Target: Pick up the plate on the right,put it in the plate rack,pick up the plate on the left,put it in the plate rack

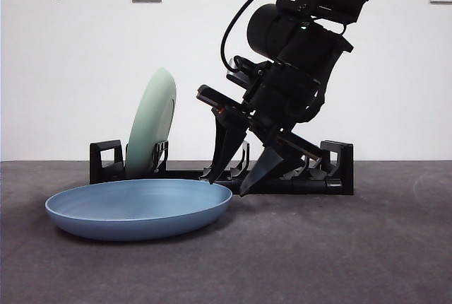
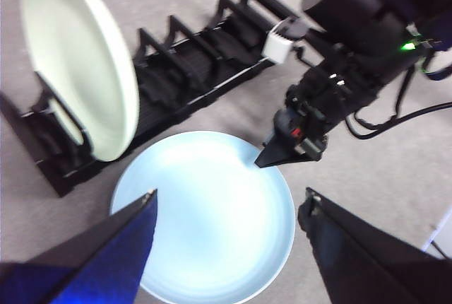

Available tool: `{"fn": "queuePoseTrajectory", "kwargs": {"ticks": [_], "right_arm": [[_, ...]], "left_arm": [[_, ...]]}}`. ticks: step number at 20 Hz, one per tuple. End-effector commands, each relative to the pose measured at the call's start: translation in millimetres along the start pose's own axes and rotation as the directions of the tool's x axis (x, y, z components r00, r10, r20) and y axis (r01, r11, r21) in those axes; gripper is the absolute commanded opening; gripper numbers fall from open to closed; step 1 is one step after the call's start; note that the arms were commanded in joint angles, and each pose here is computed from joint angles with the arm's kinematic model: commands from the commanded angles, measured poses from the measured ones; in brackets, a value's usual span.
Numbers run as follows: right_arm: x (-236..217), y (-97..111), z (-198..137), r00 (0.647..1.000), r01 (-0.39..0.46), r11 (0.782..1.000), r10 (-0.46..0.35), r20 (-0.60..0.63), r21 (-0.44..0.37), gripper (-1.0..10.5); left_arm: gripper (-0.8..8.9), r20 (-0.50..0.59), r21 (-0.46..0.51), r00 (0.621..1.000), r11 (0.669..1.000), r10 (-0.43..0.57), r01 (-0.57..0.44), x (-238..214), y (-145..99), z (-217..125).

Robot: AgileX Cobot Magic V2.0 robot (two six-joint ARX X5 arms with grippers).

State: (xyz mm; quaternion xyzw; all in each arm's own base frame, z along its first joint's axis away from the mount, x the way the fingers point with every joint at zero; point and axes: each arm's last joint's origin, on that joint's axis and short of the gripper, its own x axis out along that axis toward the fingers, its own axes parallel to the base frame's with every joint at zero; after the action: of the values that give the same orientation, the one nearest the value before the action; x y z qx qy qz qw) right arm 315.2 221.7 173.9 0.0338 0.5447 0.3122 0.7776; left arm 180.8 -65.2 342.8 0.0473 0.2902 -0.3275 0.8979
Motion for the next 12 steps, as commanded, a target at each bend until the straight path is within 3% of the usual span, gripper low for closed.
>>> {"fn": "queuePoseTrajectory", "kwargs": {"ticks": [1,3,6,12], "right_arm": [[14.1,-5.1,-4.3,0.999,0.011,0.999,-0.009,-0.039,0.037,2.1],[17.4,-6.7,-5.2,0.999,0.022,0.999,-0.02,-0.046,0.043,2.1],[17.8,-6.6,-4.1,0.999,0.019,0.999,-0.018,-0.034,0.041,-0.2],[15.6,-6.6,-5.5,0.998,0.031,0.996,-0.027,-0.05,0.081,-0.2]], "left_arm": [[3.46,0.005,0.017,1.0,1.0,0.002,-0.002,-0.2,-0.8,0.3],[3.46,0.004,0.017,1.0,1.0,0.002,-0.002,-0.2,-0.8,0.3],[3.46,0.005,0.017,1.0,1.0,0.001,-0.001,-0.2,-0.8,0.3],[3.46,0.0,0.036,1.0,0.999,-0.001,0.001,0.0,-1.3,0.0]]}}
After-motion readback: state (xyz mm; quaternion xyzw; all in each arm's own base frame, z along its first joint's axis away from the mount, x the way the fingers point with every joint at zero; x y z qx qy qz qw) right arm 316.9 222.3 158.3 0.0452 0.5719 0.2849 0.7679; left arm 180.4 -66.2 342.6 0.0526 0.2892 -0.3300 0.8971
